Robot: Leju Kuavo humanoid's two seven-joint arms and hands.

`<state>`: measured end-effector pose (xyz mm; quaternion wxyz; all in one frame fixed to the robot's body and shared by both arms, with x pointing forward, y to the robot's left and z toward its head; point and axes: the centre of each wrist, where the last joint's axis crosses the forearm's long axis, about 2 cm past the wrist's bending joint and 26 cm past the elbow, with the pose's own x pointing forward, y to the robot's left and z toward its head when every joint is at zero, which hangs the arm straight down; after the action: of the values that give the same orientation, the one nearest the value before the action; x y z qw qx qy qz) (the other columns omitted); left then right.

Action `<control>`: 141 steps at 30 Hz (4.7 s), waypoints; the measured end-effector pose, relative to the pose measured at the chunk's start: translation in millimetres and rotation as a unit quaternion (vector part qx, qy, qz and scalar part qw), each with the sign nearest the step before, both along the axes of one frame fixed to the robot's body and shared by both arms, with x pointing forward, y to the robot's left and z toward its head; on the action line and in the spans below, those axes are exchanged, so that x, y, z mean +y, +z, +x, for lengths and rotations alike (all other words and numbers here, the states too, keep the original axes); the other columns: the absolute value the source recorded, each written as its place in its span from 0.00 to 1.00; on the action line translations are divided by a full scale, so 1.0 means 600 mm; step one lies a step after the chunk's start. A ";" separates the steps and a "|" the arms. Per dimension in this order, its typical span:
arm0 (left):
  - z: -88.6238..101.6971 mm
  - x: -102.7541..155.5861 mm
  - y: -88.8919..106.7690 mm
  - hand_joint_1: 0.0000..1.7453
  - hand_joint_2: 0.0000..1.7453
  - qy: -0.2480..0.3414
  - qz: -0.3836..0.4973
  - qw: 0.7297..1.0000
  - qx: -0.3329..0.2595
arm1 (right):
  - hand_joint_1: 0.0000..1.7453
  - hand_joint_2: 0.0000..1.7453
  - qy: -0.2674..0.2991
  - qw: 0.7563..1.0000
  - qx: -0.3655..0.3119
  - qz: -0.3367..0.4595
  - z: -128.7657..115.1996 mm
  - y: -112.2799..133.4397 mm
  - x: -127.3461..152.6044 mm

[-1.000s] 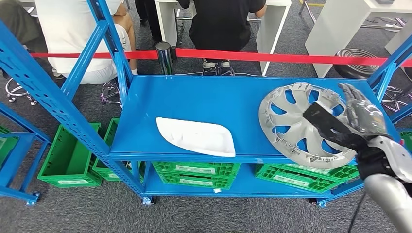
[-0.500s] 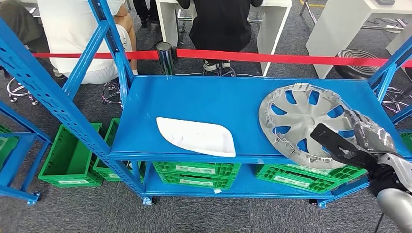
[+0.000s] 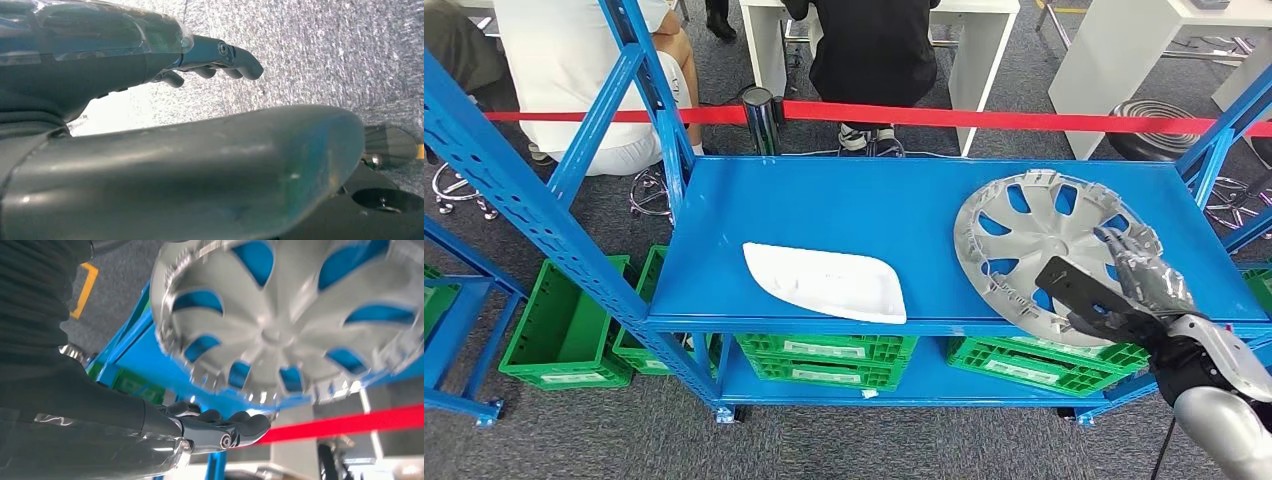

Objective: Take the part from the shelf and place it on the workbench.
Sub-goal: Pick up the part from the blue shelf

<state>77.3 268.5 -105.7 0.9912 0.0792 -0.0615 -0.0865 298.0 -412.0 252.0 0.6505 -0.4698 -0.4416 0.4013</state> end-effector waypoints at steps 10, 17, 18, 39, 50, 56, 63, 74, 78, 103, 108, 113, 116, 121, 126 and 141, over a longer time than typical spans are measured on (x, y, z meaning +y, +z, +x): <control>0.000 -0.015 0.001 0.00 0.00 -0.002 -0.014 1.000 0.012 | 0.00 1.00 0.039 0.998 0.057 -0.013 -0.005 -0.016 0.026; 0.000 -0.019 0.001 0.00 0.00 -0.001 -0.017 1.000 0.012 | 0.00 1.00 0.066 0.993 0.089 -0.037 0.002 -0.021 0.049; 0.000 -0.019 0.001 0.00 0.00 -0.001 -0.017 1.000 0.010 | 0.00 1.00 0.069 0.992 0.094 -0.041 0.004 -0.023 0.053; -0.001 -0.023 0.001 0.00 0.00 0.005 -0.020 1.000 0.011 | 0.00 1.00 0.044 0.981 0.156 -0.104 0.032 -0.062 0.060; -0.001 -0.027 0.001 0.00 0.00 0.005 -0.021 1.000 0.013 | 0.00 1.00 -0.032 0.981 0.161 -0.104 0.037 -0.075 0.002; -0.001 -0.027 0.001 0.00 0.00 0.005 -0.021 1.000 0.013 | 0.00 1.00 -0.062 0.980 0.165 -0.091 0.032 -0.081 -0.024; -0.001 -0.028 0.001 0.00 0.00 0.004 -0.021 1.000 0.013 | 0.00 1.00 -0.077 0.978 0.178 -0.076 0.024 -0.094 -0.040; -0.001 -0.029 0.002 0.00 0.00 0.002 -0.021 1.000 0.014 | 0.00 1.00 -0.081 0.975 0.197 -0.057 0.017 -0.118 -0.041; -0.001 -0.030 0.002 0.00 0.00 0.001 -0.021 1.000 0.014 | 0.00 1.00 -0.078 0.976 0.198 -0.041 0.016 -0.127 -0.035; -0.001 -0.038 0.002 0.00 0.00 0.000 -0.024 1.000 0.020 | 0.00 1.00 -0.067 0.970 0.195 -0.127 0.015 -0.155 -0.020; -0.001 -0.039 0.002 0.00 0.00 0.000 -0.024 1.000 0.019 | 0.00 1.00 -0.064 0.965 0.202 -0.153 0.013 -0.164 -0.019; -0.001 -0.040 0.003 0.00 0.00 0.000 -0.024 1.000 0.020 | 0.00 1.00 -0.060 0.963 0.208 -0.160 0.013 -0.169 -0.016; -0.001 -0.040 0.003 0.00 0.00 0.000 -0.024 1.000 0.020 | 0.00 1.00 -0.057 0.962 0.210 -0.162 0.013 -0.173 -0.014; -0.001 -0.041 0.003 0.00 0.00 0.000 -0.023 1.000 0.020 | 0.00 1.00 -0.055 0.964 0.206 -0.159 0.014 -0.176 -0.011; -0.001 -0.041 0.003 0.00 0.00 0.001 -0.022 1.000 0.019 | 0.00 1.00 -0.054 0.966 0.201 -0.157 0.016 -0.179 -0.009; -0.001 -0.044 0.003 0.00 0.00 0.001 -0.022 1.000 0.018 | 1.00 1.00 -0.054 0.966 0.194 -0.161 0.015 -0.189 -0.007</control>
<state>76.9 242.0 -103.9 0.9937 0.0562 -0.0454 -0.0855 307.1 -416.0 138.5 0.6599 -0.5051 -0.2105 0.5149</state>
